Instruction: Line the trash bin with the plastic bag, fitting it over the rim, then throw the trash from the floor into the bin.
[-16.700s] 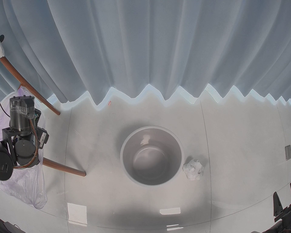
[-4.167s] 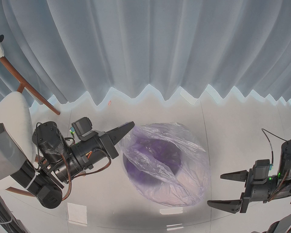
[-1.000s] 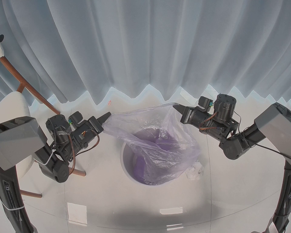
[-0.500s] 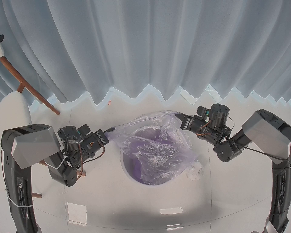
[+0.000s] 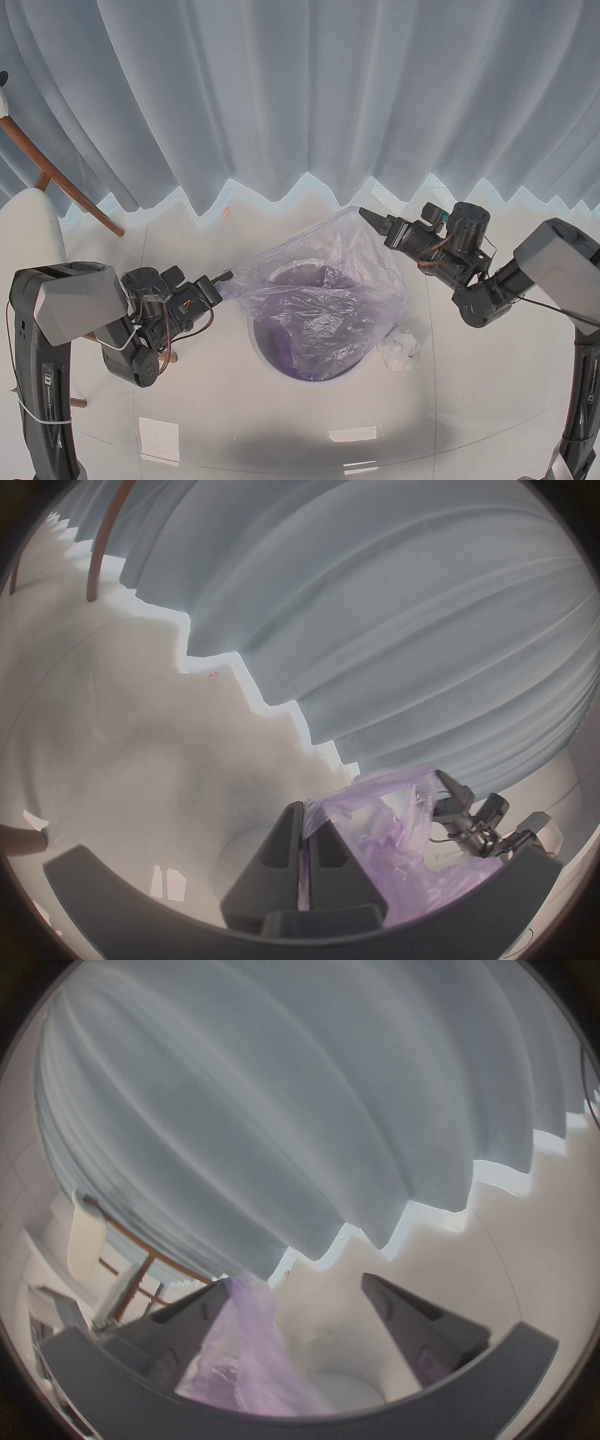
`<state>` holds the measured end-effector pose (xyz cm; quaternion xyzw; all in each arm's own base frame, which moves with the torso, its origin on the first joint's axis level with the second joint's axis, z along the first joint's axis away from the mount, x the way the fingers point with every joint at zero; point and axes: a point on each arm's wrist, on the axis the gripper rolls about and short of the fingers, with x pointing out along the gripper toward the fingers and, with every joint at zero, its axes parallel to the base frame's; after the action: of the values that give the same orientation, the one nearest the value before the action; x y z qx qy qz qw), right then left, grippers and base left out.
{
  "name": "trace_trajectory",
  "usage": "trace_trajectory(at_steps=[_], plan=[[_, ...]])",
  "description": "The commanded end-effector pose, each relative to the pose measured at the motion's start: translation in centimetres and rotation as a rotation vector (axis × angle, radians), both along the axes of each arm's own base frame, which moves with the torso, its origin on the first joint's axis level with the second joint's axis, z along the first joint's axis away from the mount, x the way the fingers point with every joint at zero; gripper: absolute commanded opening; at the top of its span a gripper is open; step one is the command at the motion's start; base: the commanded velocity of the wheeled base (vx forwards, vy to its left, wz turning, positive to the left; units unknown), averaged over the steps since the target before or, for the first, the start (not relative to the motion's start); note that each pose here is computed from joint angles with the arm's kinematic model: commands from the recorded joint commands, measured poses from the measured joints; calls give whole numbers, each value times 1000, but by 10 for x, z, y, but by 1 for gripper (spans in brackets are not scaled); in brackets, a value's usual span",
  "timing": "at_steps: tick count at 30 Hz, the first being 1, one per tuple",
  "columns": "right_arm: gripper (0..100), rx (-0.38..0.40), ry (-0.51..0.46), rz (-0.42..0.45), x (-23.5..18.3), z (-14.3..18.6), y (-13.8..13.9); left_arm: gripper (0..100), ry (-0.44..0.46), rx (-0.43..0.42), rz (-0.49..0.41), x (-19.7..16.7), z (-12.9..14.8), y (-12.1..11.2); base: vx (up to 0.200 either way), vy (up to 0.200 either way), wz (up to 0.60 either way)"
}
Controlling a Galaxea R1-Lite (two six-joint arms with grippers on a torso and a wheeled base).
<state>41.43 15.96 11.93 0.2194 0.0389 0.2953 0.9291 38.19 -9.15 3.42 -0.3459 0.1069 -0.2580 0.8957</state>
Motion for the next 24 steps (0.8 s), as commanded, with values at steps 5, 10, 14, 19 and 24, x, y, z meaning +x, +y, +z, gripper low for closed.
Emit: trace_trajectory(at_steps=[5,10,14,19,24], plan=[[100,61,230,-17,-84,92,-39,0,-7,0,11,0,3,7,0,0,0],[100,-20,462,-49,-116,97,-55,0,-13,4,11,0,4,7,0,0,0],[100,-74,609,-64,-132,93,-62,0,-15,7,9,0,5,6,0,0,0],[100,-152,718,-65,-137,86,-64,0,-13,7,3,-4,7,6,0,0,0],[100,-189,808,-62,-131,67,-59,0,-7,10,-2,-5,6,4,0,0,0]])
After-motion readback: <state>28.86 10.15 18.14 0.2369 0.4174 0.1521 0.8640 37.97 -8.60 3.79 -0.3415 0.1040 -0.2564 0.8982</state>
